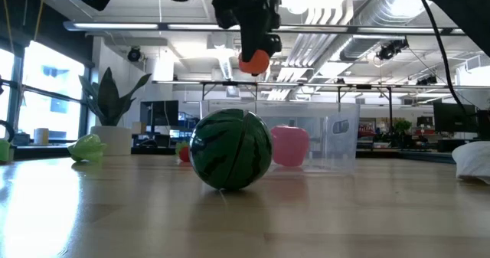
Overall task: Pick and placing Produce into tupperware
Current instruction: Put the orange pumpkin into the transparent bin
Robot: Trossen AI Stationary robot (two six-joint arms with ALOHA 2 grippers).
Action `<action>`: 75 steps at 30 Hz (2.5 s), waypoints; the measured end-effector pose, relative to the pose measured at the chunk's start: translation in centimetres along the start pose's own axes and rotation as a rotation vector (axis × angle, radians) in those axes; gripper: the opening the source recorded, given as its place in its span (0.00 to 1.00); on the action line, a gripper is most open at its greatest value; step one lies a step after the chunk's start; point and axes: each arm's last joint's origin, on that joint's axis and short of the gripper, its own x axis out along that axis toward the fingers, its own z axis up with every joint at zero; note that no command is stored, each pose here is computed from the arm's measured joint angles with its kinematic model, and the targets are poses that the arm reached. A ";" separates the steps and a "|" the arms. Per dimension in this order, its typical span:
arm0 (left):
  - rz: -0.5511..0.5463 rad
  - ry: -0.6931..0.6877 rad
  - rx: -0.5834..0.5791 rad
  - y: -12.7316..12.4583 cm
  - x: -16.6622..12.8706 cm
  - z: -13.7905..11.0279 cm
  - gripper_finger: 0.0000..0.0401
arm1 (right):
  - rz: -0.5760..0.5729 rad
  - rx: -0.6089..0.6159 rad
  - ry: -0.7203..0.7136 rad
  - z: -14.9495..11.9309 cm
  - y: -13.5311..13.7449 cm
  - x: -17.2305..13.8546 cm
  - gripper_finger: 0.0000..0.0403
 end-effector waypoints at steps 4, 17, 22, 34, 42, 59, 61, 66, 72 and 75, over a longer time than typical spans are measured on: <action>0.000 0.000 0.000 0.0 0.0 0.0 0.17 | 0.014 -0.106 0.014 -0.5 3.1 2.4 0.59; 0.000 0.000 0.000 0.0 0.0 0.0 0.17 | 0.079 -0.255 0.009 -2.6 6.7 10.6 0.59; 0.000 0.000 0.000 0.0 0.0 0.0 0.17 | 0.052 -0.236 -0.018 -2.4 6.0 11.4 0.59; 0.000 0.000 0.000 0.0 0.0 0.0 0.17 | 0.037 -0.293 -0.050 -2.2 6.0 11.6 0.59; 0.000 0.000 0.000 0.0 0.0 0.0 0.17 | 0.030 -0.302 -0.016 -3.0 5.6 13.2 0.59; 0.000 0.000 0.000 0.0 0.0 0.0 0.17 | 0.004 -0.342 -0.021 -2.7 5.2 14.1 0.59; 0.000 0.000 0.000 0.0 0.0 0.0 0.17 | 0.003 -0.344 -0.022 -2.7 5.2 14.1 0.59; 0.001 0.000 0.000 0.0 0.0 0.0 0.17 | -0.002 -0.364 -0.022 -2.7 5.2 14.1 0.59; 0.000 0.000 0.000 0.0 0.0 0.0 0.17 | -0.007 -0.395 -0.028 -2.6 5.2 14.1 0.60; 0.000 0.000 0.000 0.0 0.0 0.0 0.17 | -0.007 -0.401 -0.032 -2.6 5.2 14.1 0.60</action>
